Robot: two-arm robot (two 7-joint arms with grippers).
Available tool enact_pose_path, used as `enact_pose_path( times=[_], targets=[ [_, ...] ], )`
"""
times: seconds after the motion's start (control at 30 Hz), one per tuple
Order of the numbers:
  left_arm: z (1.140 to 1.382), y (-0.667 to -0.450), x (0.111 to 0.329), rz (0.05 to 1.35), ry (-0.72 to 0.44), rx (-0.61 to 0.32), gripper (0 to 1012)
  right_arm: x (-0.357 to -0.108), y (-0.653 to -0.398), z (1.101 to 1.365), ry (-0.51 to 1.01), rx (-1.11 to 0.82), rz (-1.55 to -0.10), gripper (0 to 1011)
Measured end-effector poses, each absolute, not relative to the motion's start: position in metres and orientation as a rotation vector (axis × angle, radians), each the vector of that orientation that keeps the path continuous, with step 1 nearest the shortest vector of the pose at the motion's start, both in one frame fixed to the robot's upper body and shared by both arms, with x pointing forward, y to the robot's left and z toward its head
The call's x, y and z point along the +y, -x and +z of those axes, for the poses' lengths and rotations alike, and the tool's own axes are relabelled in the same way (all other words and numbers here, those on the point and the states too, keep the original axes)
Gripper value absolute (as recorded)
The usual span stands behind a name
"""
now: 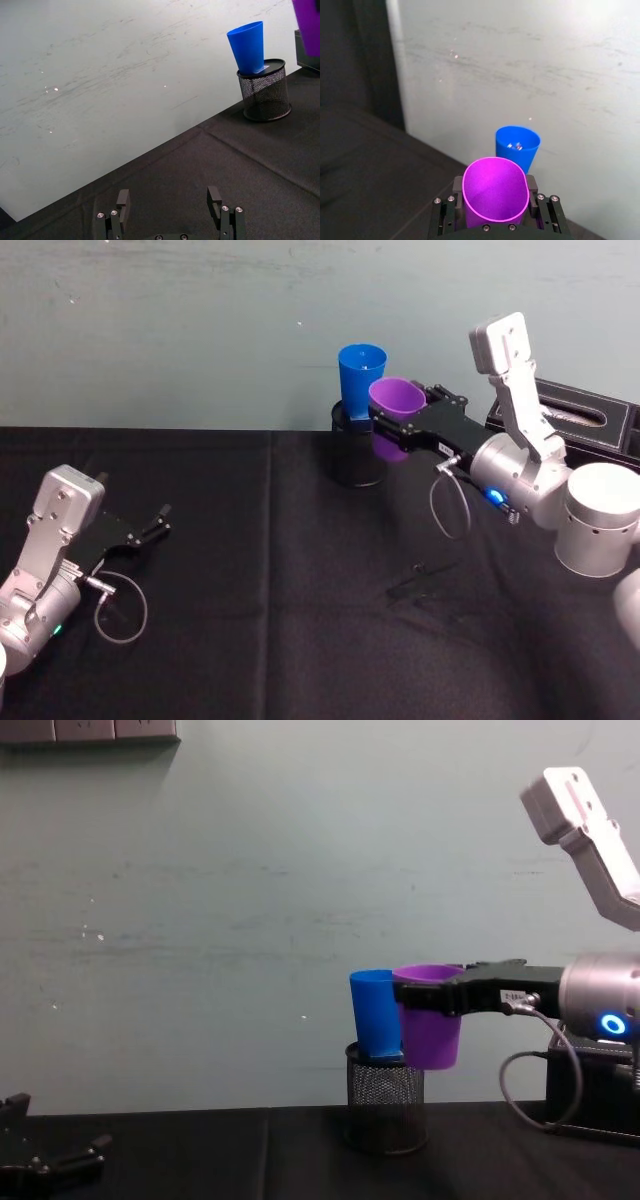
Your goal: Pick up one cup with a gripper and tap it against the other cup.
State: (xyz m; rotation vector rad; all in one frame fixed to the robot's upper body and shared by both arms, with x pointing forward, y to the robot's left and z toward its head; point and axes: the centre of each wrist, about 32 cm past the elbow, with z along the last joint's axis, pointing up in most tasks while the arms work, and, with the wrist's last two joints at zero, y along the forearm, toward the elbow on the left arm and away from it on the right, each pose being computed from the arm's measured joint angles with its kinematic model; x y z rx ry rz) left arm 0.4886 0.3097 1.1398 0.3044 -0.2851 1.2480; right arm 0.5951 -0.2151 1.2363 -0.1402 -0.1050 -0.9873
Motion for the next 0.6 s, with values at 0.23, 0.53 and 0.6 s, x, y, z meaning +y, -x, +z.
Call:
enact_pose_path(
  times=[0.23, 0.53, 0.6],
  targets=[
    [1.140, -0.489, 0.310, 1.248, -0.304, -0.285, 1011, -0.203, -0.606, 1.237, 0.130, -0.110, -1.009, 726],
    [1.140, -0.489, 0.310, 1.248, -0.304, -0.285, 1011, -0.194, -0.617, 1.235, 0.136, -0.097, -1.018, 728],
    [1.140, -0.489, 0.310, 1.248, -0.305, -0.285, 1011, -0.193, -0.619, 1.235, 0.139, -0.094, -1.022, 726]
  ],
)
